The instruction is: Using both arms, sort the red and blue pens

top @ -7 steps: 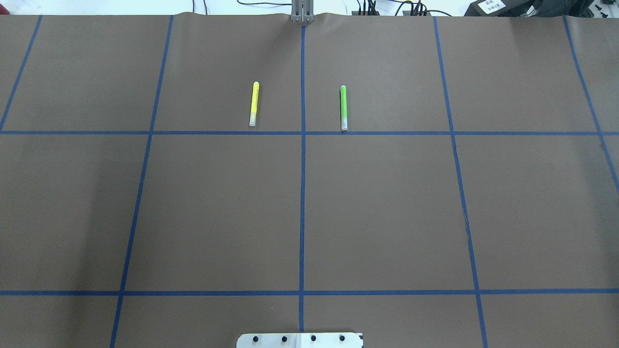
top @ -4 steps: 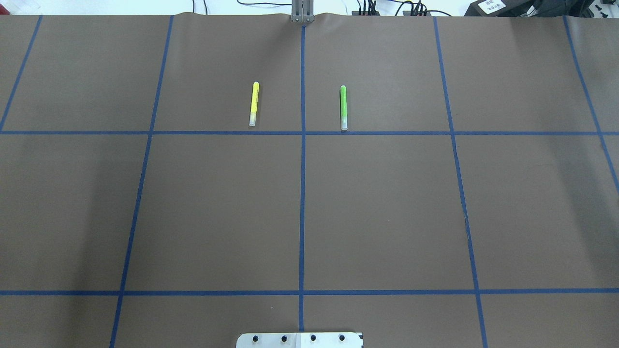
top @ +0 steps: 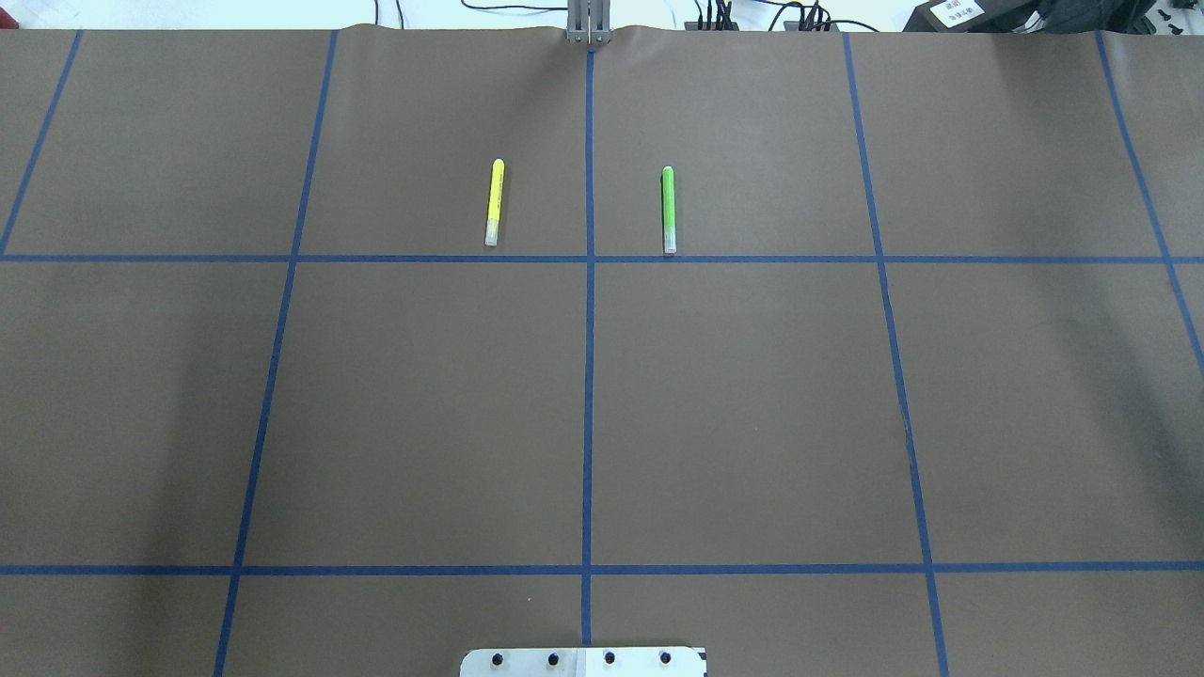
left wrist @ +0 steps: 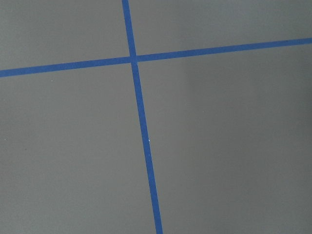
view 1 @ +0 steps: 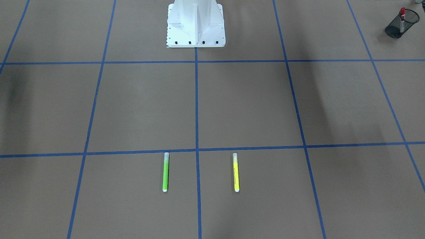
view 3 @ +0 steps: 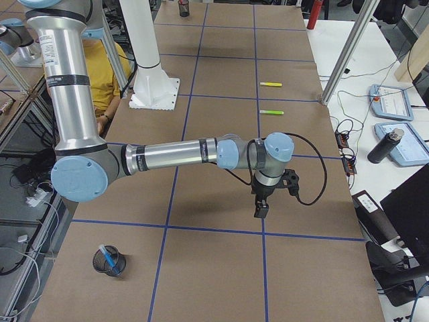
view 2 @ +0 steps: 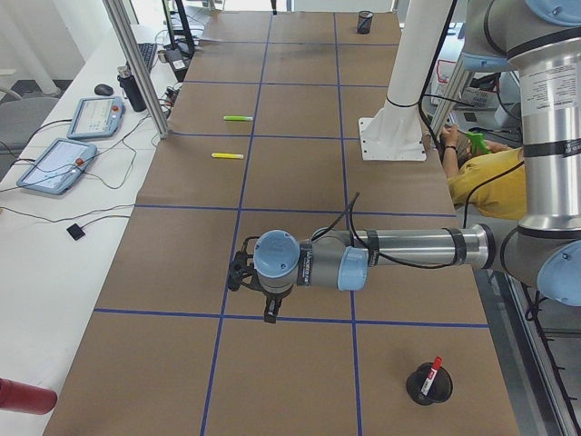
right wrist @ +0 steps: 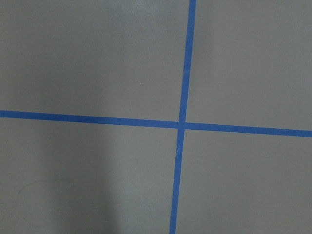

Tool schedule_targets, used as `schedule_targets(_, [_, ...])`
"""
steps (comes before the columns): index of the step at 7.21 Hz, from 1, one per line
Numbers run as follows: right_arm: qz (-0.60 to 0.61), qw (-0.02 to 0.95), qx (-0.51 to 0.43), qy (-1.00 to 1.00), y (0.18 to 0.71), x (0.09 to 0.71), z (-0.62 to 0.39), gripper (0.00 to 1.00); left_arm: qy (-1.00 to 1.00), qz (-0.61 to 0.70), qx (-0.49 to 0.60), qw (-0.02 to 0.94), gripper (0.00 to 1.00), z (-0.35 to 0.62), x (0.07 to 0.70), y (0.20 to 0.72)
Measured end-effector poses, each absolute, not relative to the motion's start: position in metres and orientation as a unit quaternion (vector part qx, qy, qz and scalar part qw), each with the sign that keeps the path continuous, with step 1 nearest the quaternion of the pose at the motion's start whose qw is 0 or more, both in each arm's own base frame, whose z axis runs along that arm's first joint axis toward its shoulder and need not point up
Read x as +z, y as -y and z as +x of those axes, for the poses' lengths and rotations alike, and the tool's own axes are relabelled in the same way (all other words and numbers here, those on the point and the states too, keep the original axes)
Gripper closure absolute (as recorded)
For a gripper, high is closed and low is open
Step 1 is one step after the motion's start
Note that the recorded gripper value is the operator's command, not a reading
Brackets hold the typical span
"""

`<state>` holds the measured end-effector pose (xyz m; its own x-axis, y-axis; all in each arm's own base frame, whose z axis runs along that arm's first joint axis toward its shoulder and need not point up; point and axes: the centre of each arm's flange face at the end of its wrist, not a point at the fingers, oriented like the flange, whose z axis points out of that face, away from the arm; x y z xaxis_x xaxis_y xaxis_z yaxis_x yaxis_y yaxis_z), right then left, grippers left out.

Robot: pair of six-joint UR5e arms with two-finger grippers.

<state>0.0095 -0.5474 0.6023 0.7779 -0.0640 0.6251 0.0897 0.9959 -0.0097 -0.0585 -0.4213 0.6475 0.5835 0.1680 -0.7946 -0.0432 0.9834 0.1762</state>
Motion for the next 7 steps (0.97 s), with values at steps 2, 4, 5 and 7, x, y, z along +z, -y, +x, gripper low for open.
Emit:
schedule_targets(2, [-0.024, 0.943, -0.040, 0.330, 0.543, 0.608, 0.010, 0.00, -0.451, 0.078, 0.065, 0.887, 0.00, -0.059, 0.645, 0.422])
schedule_targets(4, [-0.021, 0.943, -0.044, 0.330, 0.540, 0.606, 0.010, 0.00, -0.450, 0.084, 0.068, 0.886, 0.00, -0.059, 0.645, 0.423])
schedule_targets(5, [-0.016, 0.943, -0.047, 0.330, 0.539, 0.602, 0.011, 0.00, -0.449, 0.085, 0.069, 0.887, 0.00, -0.059, 0.644, 0.424])
schedule_targets(7, [-0.005, 0.942, -0.051, 0.331, 0.521, 0.593, 0.013, 0.00, -0.447, 0.088, 0.070, 0.887, 0.00, -0.059, 0.643, 0.425])
